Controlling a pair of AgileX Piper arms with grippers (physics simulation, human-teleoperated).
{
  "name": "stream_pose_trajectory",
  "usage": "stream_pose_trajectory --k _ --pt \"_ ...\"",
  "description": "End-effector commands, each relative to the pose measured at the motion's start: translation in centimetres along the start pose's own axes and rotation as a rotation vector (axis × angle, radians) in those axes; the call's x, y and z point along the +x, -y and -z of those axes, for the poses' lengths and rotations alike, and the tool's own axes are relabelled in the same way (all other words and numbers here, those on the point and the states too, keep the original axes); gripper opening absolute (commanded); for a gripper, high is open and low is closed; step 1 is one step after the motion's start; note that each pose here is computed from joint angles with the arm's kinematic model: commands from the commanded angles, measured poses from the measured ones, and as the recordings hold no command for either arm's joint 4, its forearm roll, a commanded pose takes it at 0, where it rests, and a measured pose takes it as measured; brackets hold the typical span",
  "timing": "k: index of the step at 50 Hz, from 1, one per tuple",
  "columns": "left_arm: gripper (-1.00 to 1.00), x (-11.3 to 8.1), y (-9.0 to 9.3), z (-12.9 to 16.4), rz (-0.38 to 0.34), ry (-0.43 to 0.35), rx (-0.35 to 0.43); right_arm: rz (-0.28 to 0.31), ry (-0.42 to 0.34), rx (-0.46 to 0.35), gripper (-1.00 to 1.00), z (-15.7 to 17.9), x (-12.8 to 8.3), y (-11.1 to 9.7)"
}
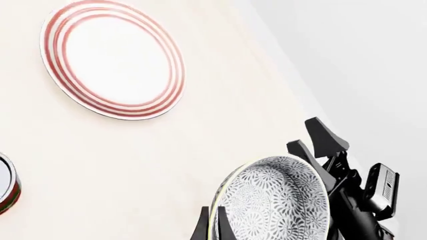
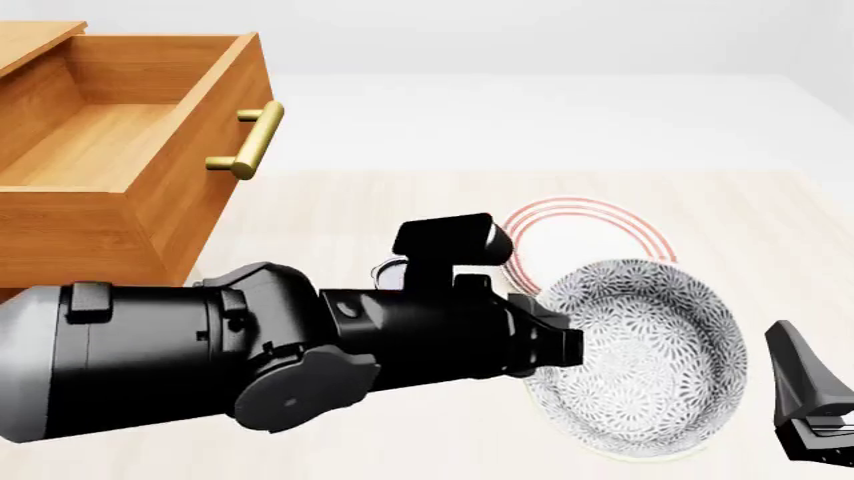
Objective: Put the bowl in the top drawer of the cabinet.
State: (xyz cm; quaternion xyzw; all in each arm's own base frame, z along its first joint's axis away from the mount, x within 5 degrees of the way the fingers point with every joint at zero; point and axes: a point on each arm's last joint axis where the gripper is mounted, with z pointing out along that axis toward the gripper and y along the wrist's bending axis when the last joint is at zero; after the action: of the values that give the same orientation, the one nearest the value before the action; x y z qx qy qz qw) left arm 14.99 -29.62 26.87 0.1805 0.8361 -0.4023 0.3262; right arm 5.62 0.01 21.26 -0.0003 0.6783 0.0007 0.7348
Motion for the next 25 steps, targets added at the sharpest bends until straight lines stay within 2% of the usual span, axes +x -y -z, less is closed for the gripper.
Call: stream_pose_trajectory --k 1,14,25 --pt "-1.00 -1.7 0.4 1.8 0.003 0.034 0.001 0.000 0.000 0.000 1.00 0.0 0.0 0.0" --pt "-1.00 -3.8 0.9 3.6 -0.011 0.074 -0.003 0.000 0.000 0.000 1.00 0.0 0.0 0.0" --pt "-1.00 -5.5 0.4 5.2 -0.024 0.104 -0.036 0.000 0.000 0.000 1.00 0.0 0.0 0.0"
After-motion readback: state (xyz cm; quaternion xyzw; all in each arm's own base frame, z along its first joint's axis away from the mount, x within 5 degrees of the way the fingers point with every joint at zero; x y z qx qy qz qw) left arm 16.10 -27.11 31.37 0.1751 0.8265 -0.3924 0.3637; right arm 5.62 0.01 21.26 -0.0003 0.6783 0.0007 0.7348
